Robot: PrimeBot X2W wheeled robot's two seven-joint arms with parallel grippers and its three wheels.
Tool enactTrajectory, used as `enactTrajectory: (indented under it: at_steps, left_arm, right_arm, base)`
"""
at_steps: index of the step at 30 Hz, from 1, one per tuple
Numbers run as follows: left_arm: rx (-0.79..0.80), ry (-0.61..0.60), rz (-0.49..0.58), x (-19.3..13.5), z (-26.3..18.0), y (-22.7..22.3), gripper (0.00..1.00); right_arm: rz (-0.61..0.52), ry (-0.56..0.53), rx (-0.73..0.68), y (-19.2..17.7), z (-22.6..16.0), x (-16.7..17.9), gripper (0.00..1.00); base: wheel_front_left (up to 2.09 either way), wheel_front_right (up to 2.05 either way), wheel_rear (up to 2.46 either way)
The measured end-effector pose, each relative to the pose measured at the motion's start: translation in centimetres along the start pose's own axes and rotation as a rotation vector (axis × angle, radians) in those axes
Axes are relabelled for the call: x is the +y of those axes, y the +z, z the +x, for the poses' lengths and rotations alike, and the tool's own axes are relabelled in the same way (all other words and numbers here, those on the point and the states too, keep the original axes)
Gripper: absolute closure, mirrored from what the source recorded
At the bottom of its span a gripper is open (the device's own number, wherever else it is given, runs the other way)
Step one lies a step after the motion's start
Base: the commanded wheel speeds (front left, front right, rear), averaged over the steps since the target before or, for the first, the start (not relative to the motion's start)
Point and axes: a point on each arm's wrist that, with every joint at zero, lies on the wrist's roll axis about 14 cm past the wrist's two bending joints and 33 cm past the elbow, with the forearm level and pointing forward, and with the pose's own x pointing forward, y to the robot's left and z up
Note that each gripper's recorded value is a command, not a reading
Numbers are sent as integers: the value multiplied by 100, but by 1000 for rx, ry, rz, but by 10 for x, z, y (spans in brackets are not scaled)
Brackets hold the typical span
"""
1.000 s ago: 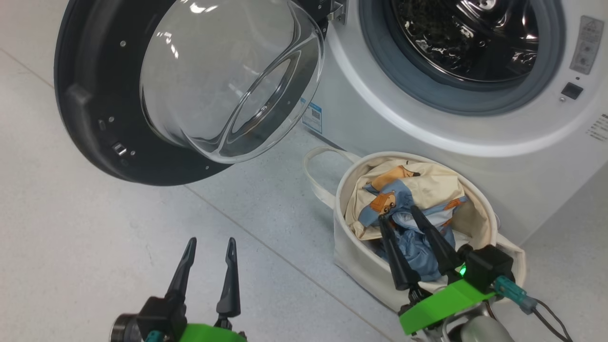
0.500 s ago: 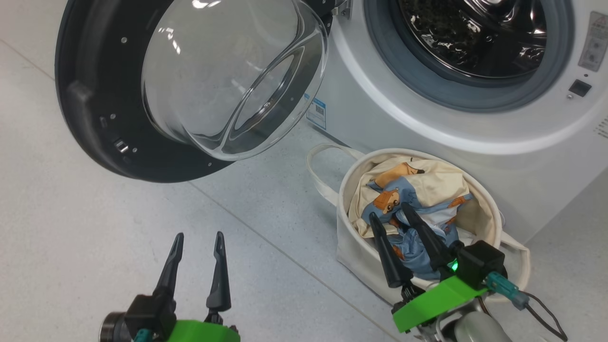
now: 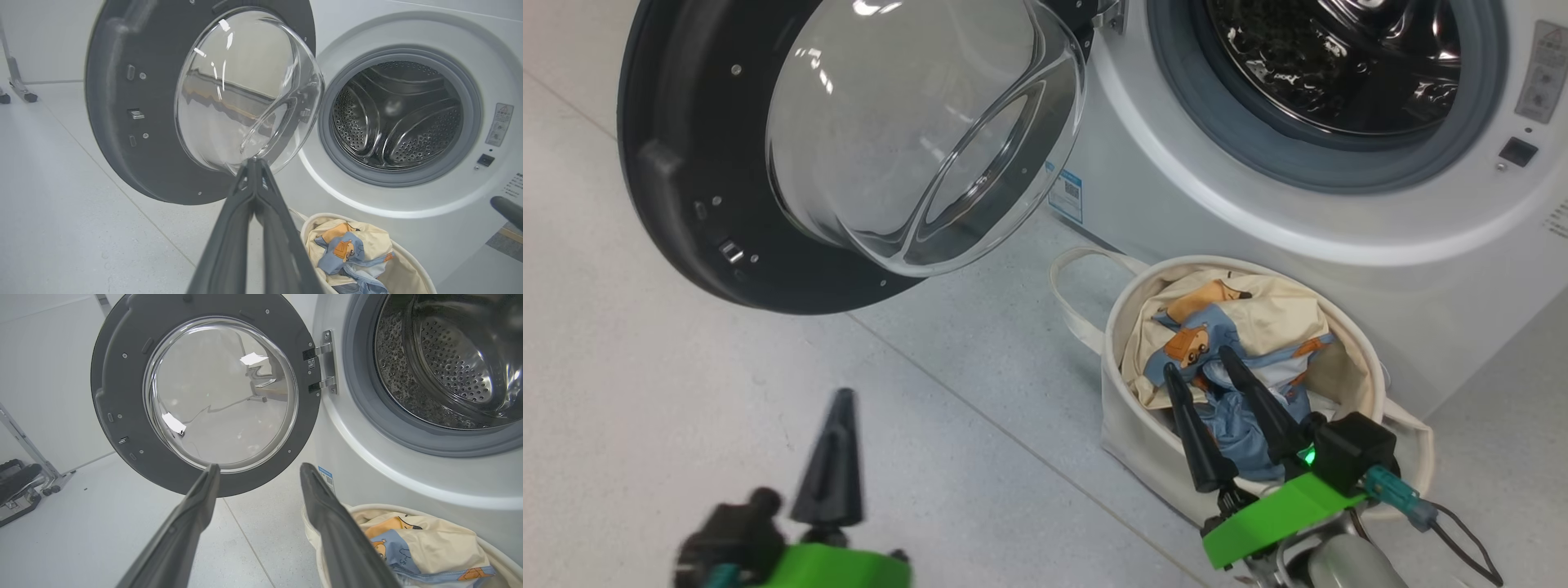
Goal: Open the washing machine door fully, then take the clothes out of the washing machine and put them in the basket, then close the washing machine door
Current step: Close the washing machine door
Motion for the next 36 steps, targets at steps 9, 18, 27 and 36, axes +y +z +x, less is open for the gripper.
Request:
enactTrajectory:
  at_steps: [9, 18, 27, 36]
  left_arm:
    - [-198, 137, -50, 84, -3, 64, 100]
    - [-286, 134, -136, 153, 20, 127, 100]
    - [-157, 143, -395, 200, 87, 159, 100]
    - [-55, 184, -503, 209, 156, 155, 100]
  right_arm:
    - [6, -22, 9, -6, 1, -10, 0]
    - [20, -45, 24, -18, 2, -25, 0]
    - [-15, -92, 27, -24, 4, -54, 0]
    - [-37, -149, 36, -33, 1, -85, 0]
  base:
    - [0, 0, 0]
    - [0, 0, 0]
    - [0, 0, 0]
    - [0, 0, 0]
